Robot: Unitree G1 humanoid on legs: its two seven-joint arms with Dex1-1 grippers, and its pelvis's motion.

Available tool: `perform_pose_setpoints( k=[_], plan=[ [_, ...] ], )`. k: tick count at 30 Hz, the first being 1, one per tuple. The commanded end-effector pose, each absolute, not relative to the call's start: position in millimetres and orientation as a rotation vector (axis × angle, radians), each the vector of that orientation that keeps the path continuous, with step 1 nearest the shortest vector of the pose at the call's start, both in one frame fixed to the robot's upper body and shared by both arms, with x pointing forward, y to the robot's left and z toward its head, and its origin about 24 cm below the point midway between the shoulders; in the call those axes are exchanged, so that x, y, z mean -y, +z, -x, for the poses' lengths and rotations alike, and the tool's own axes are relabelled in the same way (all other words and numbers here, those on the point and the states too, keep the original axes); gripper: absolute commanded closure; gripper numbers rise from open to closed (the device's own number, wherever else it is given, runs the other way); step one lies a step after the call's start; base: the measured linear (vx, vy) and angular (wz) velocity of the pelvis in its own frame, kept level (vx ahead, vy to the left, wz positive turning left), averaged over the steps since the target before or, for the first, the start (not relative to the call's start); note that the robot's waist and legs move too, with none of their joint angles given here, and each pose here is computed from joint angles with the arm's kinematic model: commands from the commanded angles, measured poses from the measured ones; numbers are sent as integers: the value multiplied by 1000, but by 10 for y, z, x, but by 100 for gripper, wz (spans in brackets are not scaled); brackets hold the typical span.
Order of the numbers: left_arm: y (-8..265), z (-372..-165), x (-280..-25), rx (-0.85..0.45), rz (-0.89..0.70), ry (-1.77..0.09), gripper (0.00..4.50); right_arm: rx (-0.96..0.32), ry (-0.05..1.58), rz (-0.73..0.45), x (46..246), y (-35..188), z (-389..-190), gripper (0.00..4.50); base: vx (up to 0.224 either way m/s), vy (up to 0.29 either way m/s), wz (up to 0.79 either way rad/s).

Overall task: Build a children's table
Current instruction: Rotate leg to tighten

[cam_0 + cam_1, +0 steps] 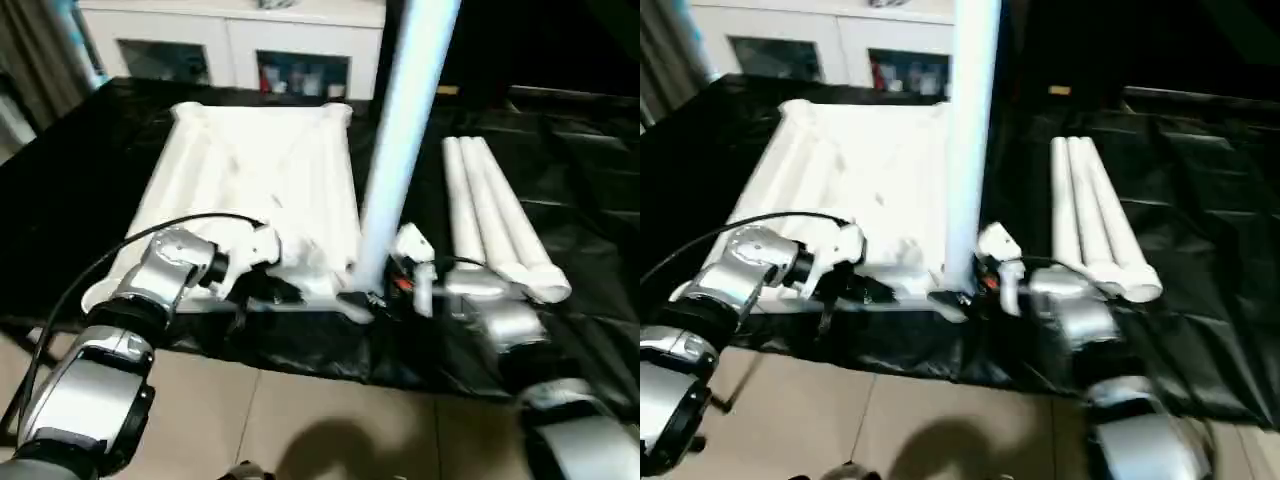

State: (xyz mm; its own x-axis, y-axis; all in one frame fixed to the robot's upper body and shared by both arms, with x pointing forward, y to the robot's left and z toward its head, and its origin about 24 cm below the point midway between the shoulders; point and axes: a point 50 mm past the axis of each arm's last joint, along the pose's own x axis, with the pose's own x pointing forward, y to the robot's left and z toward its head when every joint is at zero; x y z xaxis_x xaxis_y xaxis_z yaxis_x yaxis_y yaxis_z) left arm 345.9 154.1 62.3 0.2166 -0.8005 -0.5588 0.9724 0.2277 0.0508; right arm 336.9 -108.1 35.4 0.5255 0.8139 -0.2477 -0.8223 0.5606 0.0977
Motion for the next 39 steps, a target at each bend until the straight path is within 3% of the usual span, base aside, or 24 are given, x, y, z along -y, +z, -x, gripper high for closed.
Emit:
perform_pose_setpoints(
  k=[1, 5, 13, 16, 20, 23, 29, 30, 31, 34, 38, 39],
  plan=[
    [685, -3562, -1422, -414, -390, -1164, 450, -308, 773, 47, 1031, 291, -3467, 173, 0, 0, 0],
    [681, -3611, -1279, -382, -379, -1046, 450, -326, 544, 6, 1047, 248, -3546, 174, 0, 0, 0],
    [602, -3552, -972, -333, -356, -1026, 450, -306, 443, -1, 998, 220, -3563, 174, 0, 0, 0],
    [587, -3544, -984, -332, -390, -1025, 450, -282, 432, -26, 1007, 248, -3579, 105, 0, 0, 0],
    [577, -3545, -1011, -338, -392, -1005, 450, -264, 437, 1, 1034, 276, -3592, 71, 0, 0, 0],
    [578, -3550, -1030, -338, -394, -994, 450, -224, 485, 29, 1090, 340, -3597, 71, 0, 0, 0],
    [573, -3569, -1052, -333, -392, -967, 450, -149, 572, 108, 1331, 477, -3524, 71, 0, 0, 0],
    [573, -3569, -1052, -333, -392, -967, 423, -149, 572, 108, 1331, 477, -3524, 65, 0, 0, 0],
    [606, -3592, -1047, -314, -368, -948, 407, -129, 604, 112, 1465, 547, -3464, 62, 0, 0, 0],
    [646, -3601, -1044, -302, -332, -955, 407, -116, 637, 124, 1589, 617, -3388, 62, 0, 0, 0],
    [767, -3669, -1084, -225, -313, -881, 371, -104, 650, 139, 1708, 681, -3308, 62, 0, 0, 0],
    [918, -3750, -1177, -150, -287, -782, 366, -110, 653, 142, 1756, 699, -3253, 62, 0, 0, 0]
  ],
)
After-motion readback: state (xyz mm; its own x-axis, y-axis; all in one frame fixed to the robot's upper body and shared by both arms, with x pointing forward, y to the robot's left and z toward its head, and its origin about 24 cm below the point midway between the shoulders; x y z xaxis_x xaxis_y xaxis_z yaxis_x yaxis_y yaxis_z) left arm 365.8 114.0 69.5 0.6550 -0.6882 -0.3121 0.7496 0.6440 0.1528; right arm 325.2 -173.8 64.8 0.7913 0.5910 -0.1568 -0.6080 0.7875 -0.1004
